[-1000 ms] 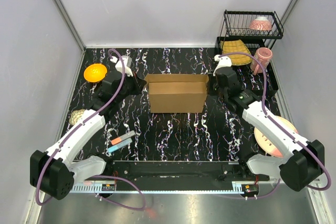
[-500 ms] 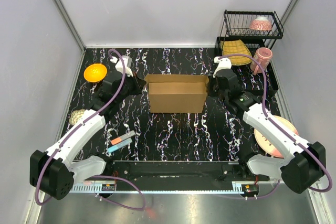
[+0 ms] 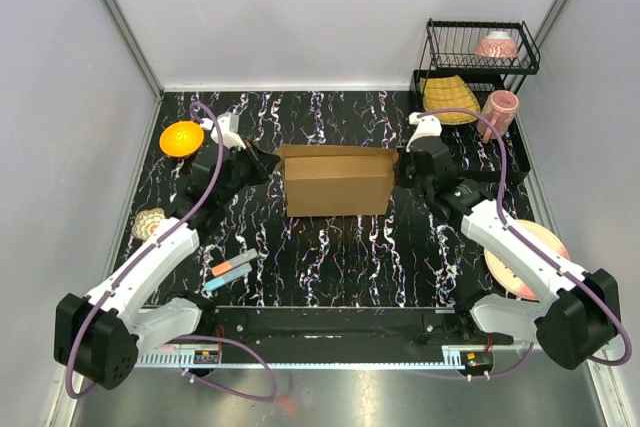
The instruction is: Fold the paper box
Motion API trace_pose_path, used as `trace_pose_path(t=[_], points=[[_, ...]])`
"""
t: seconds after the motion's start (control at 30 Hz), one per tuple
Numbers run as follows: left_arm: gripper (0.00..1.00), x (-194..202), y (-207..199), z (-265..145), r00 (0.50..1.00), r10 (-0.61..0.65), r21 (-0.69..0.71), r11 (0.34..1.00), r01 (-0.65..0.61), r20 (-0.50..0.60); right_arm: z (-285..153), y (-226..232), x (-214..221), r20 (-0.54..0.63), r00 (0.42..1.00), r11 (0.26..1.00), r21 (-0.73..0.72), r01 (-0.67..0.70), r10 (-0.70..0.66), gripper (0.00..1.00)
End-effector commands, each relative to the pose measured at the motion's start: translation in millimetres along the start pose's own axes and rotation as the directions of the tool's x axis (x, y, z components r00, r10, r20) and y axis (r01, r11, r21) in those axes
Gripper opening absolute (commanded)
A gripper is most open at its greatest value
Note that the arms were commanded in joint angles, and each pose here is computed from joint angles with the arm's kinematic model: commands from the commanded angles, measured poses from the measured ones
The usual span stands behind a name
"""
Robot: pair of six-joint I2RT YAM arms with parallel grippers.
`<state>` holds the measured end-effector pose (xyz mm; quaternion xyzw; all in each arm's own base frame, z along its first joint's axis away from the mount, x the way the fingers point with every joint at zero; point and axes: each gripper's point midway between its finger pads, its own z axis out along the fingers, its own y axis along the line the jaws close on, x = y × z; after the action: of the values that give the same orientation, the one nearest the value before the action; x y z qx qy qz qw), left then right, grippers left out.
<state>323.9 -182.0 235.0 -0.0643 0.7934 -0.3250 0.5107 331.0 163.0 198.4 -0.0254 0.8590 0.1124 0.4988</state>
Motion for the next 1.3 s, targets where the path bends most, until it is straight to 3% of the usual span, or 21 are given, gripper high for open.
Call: trace_pose_path(t=[0.0, 0.23, 0.77, 1.27], points=[[0.00, -17.2, -23.0, -4.2, 0.994, -0.087, 0.090, 0.993, 0.081, 0.069, 0.1, -9.7, 53.4, -0.162, 0.987, 0.999, 0.042, 0.025, -0.018, 0.00], [0.00, -25.1, -23.2, -7.4, 0.992, -0.111, 0.050, 0.993, 0.108, 0.064, -3.5, -6.8, 45.7, -0.154, 0.988, 0.999, 0.036, 0.031, -0.025, 0.00], [0.00, -25.0, -43.8, -5.5, 0.923, -0.384, 0.137, 0.916, 0.377, 0.028, -3.2, -1.4, 52.4, -0.168, 0.984, 0.998, 0.031, 0.055, -0.049, 0.00], [0.00, 13.2, -33.2, 9.3, 0.938, -0.347, 0.072, 0.935, 0.346, -0.004, -5.1, 9.0, 51.6, -0.190, 0.980, 0.997, 0.026, 0.067, -0.061, 0.00]])
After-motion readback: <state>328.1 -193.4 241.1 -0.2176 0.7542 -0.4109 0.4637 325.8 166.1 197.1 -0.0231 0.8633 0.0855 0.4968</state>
